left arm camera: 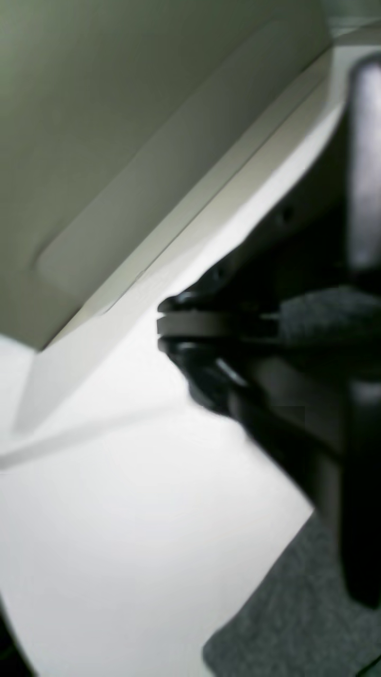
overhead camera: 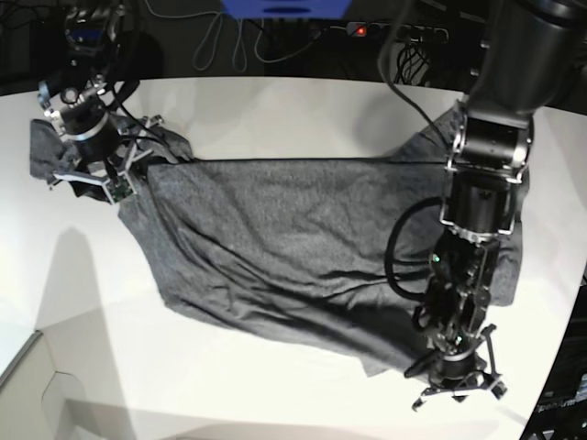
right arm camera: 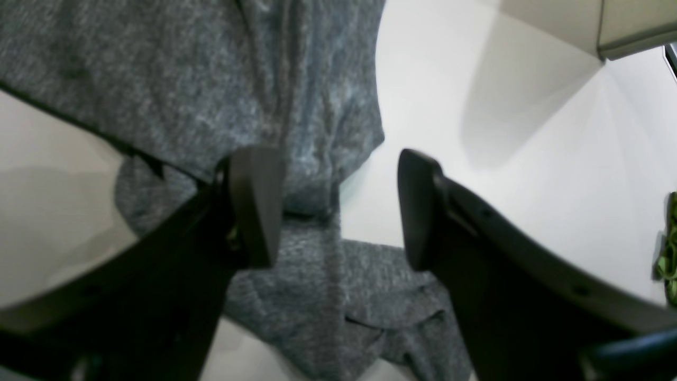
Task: Layout the t-shirt on the table in an organized manner, then fold the t-shirt properly
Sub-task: 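Release the hem and raise the left gripper toward the shirt's shoulder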
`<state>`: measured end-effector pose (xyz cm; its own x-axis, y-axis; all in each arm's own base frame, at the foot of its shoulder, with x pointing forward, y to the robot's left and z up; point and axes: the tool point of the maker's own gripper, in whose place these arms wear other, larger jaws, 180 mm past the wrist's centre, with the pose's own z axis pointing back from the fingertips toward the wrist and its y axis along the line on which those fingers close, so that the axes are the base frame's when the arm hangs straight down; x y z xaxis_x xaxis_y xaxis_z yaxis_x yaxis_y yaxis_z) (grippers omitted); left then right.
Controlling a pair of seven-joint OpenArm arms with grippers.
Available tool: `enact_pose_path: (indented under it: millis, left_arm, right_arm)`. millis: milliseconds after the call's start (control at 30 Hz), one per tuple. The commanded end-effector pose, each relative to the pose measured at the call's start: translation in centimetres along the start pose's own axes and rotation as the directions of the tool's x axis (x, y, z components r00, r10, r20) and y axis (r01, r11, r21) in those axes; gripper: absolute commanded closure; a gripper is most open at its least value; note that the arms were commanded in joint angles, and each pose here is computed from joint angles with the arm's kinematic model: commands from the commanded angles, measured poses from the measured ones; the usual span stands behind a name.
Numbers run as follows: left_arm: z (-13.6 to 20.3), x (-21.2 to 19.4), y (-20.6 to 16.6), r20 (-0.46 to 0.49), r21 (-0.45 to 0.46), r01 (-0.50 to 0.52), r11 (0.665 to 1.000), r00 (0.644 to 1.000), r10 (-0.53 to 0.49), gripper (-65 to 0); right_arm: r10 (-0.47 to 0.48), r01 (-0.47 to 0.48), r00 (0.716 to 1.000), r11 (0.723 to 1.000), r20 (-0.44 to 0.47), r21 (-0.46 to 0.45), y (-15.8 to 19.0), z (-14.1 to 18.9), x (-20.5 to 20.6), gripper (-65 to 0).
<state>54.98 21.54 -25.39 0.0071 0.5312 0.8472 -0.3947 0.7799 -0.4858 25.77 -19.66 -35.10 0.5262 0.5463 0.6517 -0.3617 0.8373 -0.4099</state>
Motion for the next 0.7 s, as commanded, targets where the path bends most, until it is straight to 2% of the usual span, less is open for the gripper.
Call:
enact_pose_path:
  millis: [0, 267, 400, 533, 667]
  left_arm:
    - [-0.5, 4.3, -2.9, 0.095, -0.058, -0.014, 0.998, 0.995, 0.019, 0.0]
    - [-0.7, 7.4, -5.5, 0.144, -0.102, -0.028, 0.994, 0.989, 0.042, 0.0]
    - [-0.3, 8.3, -8.7, 0.170, -0.164, 0.046, 0.985, 0.985, -0.017, 0.0]
    - [0.0, 7.3, -9.9, 0.165, -0.189, 0.097, 0.977, 0.984, -0.066, 0.0]
    - [0.2, 3.2, -8.3, 0.100, -0.171, 0.128, 0.977, 0.989, -0.112, -0.1]
  right_arm:
    - [-0.004, 0.004, 0.999, 1.000, 0.040, -0.012, -0.4, 0.2, 1.0, -34.8]
    - [-0.005, 0.006, 0.999, 1.000, 0.040, -0.012, -0.3, 0.2, 1.0, -34.8]
    - [-0.005, 0.006, 0.999, 1.000, 0.040, -0.012, -0.3, 0.2, 1.0, -34.8]
    - [-0.007, 0.008, 0.999, 1.000, 0.036, -0.016, -0.5, 0.2, 0.8, -34.8]
    - [-0.008, 0.008, 1.000, 1.000, 0.023, -0.007, -0.1, 0.4, 0.3, -34.8]
